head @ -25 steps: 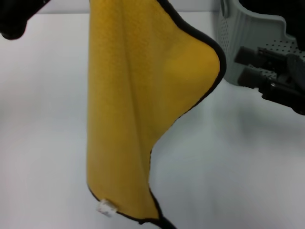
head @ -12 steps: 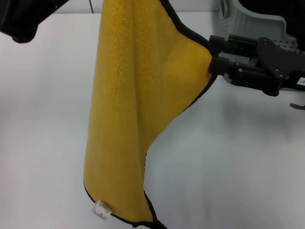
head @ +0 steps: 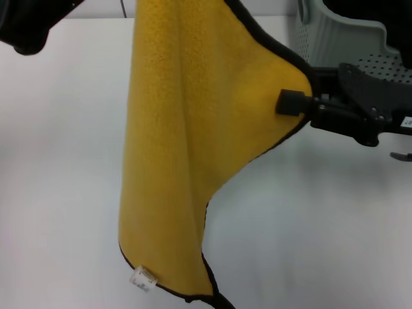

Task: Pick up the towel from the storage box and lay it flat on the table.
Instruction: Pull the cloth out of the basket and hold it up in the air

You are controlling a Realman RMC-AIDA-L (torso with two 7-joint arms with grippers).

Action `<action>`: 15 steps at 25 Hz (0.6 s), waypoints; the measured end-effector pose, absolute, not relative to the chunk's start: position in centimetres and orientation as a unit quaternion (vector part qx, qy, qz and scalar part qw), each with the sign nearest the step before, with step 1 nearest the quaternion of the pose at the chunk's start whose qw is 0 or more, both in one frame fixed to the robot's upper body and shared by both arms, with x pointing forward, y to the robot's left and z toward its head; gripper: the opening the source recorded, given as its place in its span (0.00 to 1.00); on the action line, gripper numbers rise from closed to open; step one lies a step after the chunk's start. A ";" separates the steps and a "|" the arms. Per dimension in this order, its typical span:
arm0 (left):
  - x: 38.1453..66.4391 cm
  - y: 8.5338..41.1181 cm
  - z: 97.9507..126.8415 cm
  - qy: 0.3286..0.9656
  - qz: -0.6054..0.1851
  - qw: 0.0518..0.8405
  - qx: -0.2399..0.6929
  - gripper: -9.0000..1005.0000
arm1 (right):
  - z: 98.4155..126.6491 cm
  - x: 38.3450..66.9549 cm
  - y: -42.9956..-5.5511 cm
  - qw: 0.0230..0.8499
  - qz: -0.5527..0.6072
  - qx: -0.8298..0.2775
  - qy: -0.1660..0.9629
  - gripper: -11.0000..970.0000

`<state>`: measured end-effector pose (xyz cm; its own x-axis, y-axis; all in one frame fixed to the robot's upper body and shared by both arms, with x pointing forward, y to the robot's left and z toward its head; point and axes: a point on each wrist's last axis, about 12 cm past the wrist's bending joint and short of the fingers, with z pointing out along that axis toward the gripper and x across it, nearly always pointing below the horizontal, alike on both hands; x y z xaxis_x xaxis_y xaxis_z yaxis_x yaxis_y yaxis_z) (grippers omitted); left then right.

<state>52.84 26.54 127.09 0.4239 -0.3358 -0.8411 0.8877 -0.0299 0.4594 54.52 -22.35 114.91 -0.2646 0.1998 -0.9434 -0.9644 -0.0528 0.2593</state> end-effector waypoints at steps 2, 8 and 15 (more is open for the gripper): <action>52.8 26.7 127.0 0.258 -0.472 0.649 0.538 0.03 | 114.7 54.1 -22.8 0.485 0.615 -0.370 0.499 0.43; 52.9 26.7 126.9 0.260 -0.473 0.649 0.536 0.03 | 114.6 53.3 -23.7 0.498 0.612 -0.366 0.494 0.26; 53.0 26.6 126.6 0.266 -0.477 0.648 0.532 0.03 | 114.6 52.8 -23.8 0.501 0.619 -0.364 0.484 0.03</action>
